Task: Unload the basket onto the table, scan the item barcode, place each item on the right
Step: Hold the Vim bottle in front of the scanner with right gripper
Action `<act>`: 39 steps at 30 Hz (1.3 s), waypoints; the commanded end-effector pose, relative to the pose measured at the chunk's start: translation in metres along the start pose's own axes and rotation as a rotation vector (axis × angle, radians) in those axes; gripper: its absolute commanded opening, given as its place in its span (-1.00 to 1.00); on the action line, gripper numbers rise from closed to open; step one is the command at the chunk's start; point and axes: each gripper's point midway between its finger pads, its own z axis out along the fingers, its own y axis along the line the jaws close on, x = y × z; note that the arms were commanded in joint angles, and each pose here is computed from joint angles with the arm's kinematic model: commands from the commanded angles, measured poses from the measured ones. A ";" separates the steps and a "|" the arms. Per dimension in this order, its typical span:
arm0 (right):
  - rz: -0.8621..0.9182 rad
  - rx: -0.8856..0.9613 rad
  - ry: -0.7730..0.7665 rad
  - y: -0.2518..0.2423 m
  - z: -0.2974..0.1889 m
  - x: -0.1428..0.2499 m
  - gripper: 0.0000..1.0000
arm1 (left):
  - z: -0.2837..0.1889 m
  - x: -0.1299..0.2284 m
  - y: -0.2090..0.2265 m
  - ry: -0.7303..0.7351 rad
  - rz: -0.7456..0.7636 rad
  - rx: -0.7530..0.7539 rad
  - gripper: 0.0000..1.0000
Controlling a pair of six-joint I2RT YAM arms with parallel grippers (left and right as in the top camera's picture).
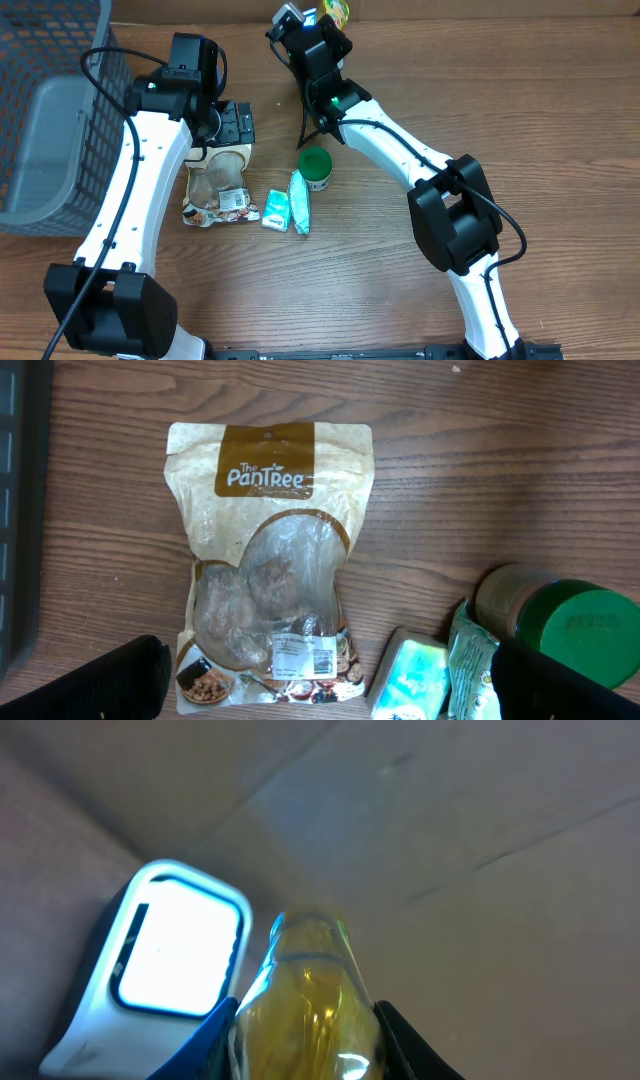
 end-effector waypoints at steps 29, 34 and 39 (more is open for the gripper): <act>0.213 -0.021 0.007 -0.002 0.011 0.014 -0.92 | -0.003 -0.005 0.000 -0.012 0.014 0.007 0.99; 0.214 -0.016 0.014 -0.005 0.013 0.017 -0.93 | -0.003 -0.005 0.000 -0.012 0.014 0.007 1.00; 0.235 0.044 0.014 -0.028 0.005 0.010 -0.93 | -0.003 -0.005 0.000 -0.012 0.014 0.007 1.00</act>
